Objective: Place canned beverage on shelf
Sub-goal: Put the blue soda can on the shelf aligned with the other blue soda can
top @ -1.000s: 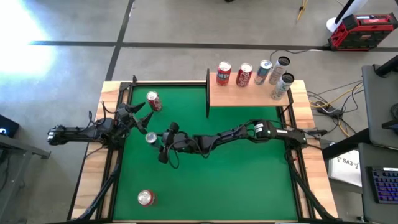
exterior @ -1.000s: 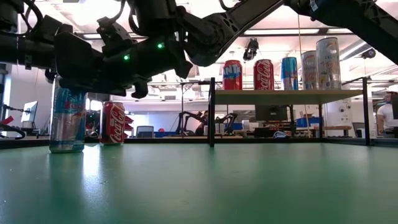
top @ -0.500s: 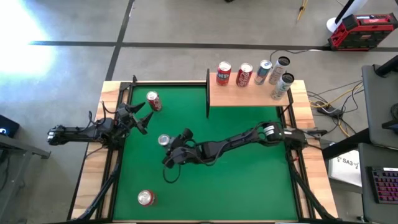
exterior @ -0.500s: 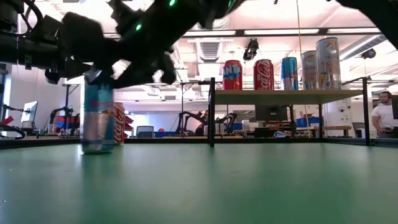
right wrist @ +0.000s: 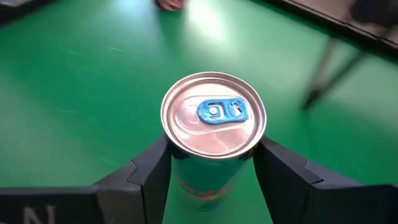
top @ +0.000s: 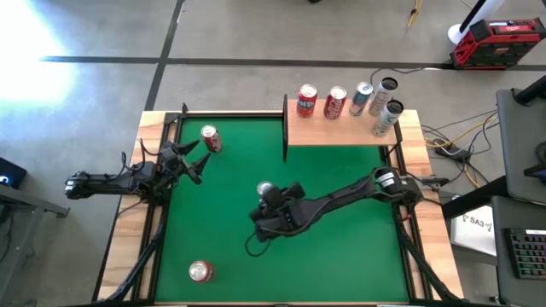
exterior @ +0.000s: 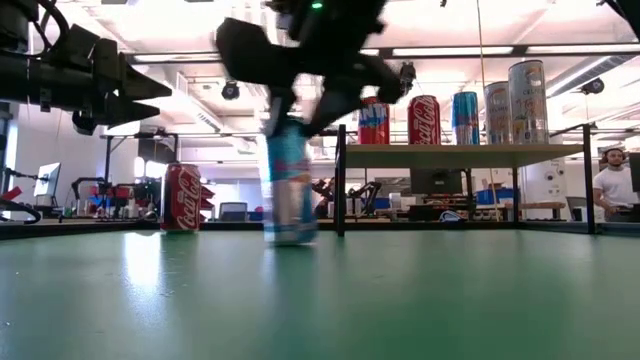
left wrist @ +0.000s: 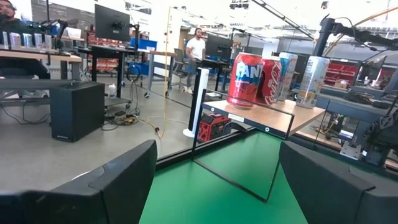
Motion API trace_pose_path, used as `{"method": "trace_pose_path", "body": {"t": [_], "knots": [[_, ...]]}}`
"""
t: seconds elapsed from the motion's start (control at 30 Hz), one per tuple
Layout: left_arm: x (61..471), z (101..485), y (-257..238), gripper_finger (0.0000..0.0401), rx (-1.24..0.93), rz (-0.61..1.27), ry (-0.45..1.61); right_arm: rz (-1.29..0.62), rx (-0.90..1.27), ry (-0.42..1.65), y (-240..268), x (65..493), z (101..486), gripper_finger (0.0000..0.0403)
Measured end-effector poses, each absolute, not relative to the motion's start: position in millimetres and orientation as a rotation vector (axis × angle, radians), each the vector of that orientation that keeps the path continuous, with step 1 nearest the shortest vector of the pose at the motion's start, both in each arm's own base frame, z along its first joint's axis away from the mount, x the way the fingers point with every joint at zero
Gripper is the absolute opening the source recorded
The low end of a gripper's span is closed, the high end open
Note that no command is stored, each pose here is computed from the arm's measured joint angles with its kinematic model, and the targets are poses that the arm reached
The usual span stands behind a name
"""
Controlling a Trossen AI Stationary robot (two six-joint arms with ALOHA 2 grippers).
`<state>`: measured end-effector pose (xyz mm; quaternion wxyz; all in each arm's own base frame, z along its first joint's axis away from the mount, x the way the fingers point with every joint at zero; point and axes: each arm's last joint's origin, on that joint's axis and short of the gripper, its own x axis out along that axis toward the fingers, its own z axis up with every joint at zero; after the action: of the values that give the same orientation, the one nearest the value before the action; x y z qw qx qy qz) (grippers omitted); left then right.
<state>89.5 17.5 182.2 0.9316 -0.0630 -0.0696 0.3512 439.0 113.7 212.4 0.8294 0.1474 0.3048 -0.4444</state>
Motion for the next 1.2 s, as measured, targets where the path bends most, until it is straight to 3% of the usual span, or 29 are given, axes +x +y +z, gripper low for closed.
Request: {"method": "trace_pose_path", "body": {"t": [0.4, 0.73, 1.2], "knots": [[89, 182, 18, 0.0324, -0.129, 0.719, -0.142, -1.25, 0.414, 0.675, 130, 376, 216, 0.0185], [89, 182, 18, 0.0324, -0.129, 0.719, -0.143, -1.373, 0.53, 0.595, 125, 338, 209, 0.0171], [90, 182, 18, 0.0324, -0.129, 0.718, -0.142, -1.372, 0.571, 0.577, 113, 320, 203, 0.0114]]}}
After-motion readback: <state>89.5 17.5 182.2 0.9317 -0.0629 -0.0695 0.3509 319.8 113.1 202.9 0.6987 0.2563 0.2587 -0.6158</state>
